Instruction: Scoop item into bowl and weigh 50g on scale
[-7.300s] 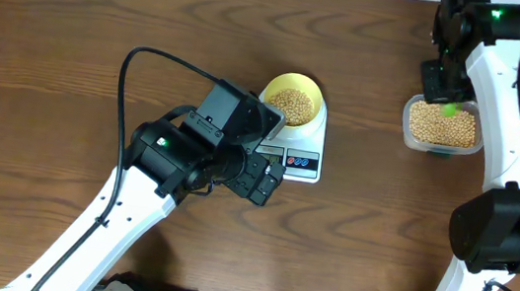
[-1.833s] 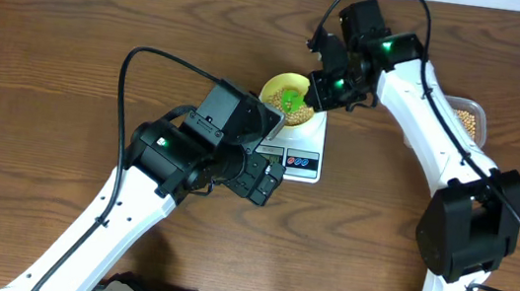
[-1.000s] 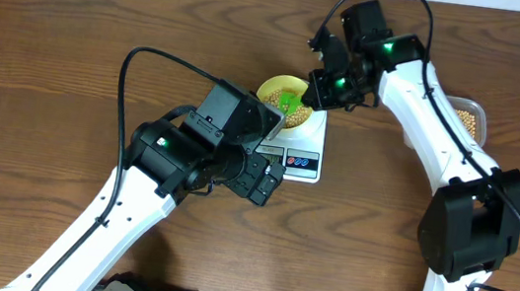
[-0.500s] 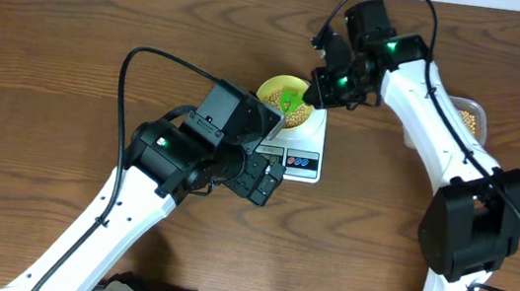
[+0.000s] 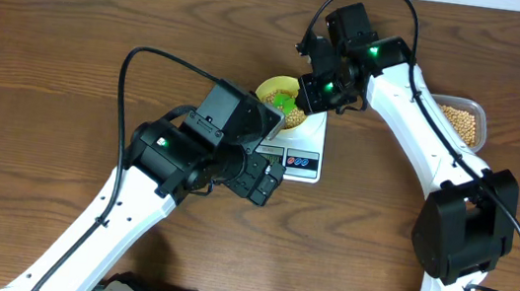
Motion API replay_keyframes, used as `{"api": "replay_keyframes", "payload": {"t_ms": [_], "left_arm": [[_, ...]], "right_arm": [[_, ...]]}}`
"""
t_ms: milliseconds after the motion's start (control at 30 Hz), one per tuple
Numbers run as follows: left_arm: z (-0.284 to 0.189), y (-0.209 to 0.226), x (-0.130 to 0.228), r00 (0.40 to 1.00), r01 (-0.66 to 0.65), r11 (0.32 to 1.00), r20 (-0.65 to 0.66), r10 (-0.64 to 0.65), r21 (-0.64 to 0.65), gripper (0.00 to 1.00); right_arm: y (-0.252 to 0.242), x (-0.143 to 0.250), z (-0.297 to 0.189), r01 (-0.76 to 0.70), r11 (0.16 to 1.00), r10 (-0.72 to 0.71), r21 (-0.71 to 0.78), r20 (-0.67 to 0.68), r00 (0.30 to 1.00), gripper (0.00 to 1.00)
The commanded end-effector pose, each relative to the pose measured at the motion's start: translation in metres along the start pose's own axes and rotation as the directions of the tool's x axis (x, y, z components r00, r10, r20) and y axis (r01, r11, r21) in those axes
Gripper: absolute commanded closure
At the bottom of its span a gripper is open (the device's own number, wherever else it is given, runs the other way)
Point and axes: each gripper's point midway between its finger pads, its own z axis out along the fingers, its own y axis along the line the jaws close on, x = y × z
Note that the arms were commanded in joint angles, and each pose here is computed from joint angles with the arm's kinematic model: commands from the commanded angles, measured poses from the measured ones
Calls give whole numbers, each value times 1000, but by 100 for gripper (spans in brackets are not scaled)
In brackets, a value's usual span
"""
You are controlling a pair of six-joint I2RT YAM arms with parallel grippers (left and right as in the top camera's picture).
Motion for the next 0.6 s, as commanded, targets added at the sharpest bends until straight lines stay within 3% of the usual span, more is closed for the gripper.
{"api": "replay_keyframes", "payload": {"t_ms": [0, 567], "left_arm": [[0, 0, 0, 1000, 5, 1000, 0, -5, 7, 2], [0, 0, 0, 1000, 5, 1000, 1, -5, 7, 2]], "right_arm": [[6, 0, -8, 7, 1000, -7, -25, 12, 1000, 99], [16, -2, -15, -76, 986, 78, -152, 8, 997, 99]]}}
